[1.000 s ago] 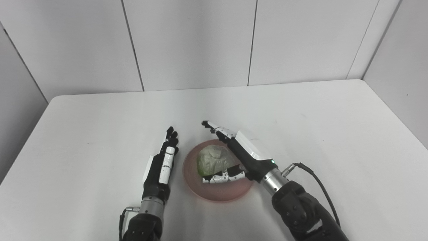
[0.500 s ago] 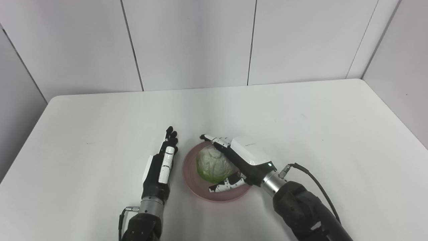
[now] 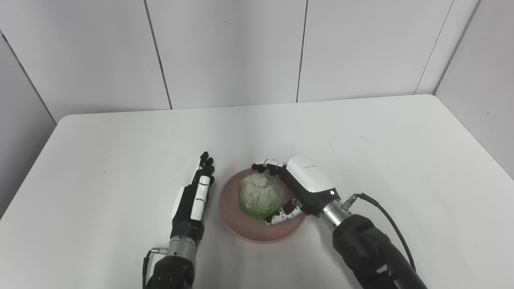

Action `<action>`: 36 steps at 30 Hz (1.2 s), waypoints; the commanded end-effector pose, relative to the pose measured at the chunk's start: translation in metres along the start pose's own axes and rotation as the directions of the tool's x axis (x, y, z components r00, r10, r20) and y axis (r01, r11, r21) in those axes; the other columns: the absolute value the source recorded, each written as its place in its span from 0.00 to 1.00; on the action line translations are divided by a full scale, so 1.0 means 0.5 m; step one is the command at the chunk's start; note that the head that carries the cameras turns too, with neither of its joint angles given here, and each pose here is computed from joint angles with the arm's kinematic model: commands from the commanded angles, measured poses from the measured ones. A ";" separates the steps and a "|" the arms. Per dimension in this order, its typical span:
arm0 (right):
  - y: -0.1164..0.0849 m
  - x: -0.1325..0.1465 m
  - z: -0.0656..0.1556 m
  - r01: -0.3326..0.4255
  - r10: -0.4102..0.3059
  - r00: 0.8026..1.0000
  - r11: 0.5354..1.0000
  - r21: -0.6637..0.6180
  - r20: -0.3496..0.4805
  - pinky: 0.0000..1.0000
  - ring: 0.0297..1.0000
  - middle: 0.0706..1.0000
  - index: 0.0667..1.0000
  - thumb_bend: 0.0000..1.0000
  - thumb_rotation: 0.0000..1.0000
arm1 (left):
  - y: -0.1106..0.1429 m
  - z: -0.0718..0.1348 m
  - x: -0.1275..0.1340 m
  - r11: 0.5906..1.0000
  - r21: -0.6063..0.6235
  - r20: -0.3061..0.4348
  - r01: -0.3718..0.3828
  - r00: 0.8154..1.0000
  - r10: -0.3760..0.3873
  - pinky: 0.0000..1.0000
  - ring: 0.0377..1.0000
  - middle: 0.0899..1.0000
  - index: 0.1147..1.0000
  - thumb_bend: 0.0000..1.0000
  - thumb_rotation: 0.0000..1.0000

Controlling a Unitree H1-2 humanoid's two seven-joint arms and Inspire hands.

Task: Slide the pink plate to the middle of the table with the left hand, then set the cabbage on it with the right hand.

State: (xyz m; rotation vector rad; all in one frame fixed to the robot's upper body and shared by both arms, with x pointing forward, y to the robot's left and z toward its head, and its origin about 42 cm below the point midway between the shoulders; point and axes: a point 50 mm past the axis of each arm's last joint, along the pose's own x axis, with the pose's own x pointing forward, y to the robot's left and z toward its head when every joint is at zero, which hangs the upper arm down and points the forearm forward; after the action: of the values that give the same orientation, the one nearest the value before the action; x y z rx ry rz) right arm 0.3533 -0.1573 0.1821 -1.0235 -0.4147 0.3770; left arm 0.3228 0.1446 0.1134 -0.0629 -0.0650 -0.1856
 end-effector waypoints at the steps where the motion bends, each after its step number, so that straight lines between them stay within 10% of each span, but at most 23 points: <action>1: -0.030 0.022 0.017 0.089 -0.089 0.993 0.996 0.009 0.073 0.49 0.50 0.61 0.64 0.58 0.00 | 0.001 0.008 0.004 1.000 0.000 0.022 0.005 1.000 -0.004 1.00 1.00 1.00 1.00 0.62 1.00; 9: -0.032 0.026 0.015 0.141 -0.143 0.986 0.989 0.032 0.086 0.27 0.34 0.41 0.52 0.51 0.00 | 0.002 0.009 0.003 1.000 -0.017 0.025 0.007 1.000 -0.006 1.00 1.00 1.00 1.00 0.61 1.00; 31: -0.037 0.028 0.019 0.242 -0.247 0.963 0.969 0.057 0.110 0.31 0.37 0.41 0.51 0.51 0.00 | 0.013 0.006 0.004 0.999 -0.039 0.030 0.008 1.000 -0.007 1.00 1.00 1.00 1.00 0.65 1.00; 36: -0.037 0.026 0.025 0.371 -0.381 0.914 0.924 0.091 0.136 0.37 0.40 0.43 0.50 0.51 0.00 | 0.013 0.007 0.003 0.998 -0.054 0.025 0.007 1.000 -0.006 1.00 1.00 1.00 1.00 0.65 1.00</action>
State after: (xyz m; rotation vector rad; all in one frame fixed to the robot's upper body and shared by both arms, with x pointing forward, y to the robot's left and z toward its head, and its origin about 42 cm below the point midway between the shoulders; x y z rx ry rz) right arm 0.3561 -0.1567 0.1857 -0.8735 -0.6034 0.1619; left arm 0.3232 0.1487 0.1134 -0.1122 -0.0616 -0.1853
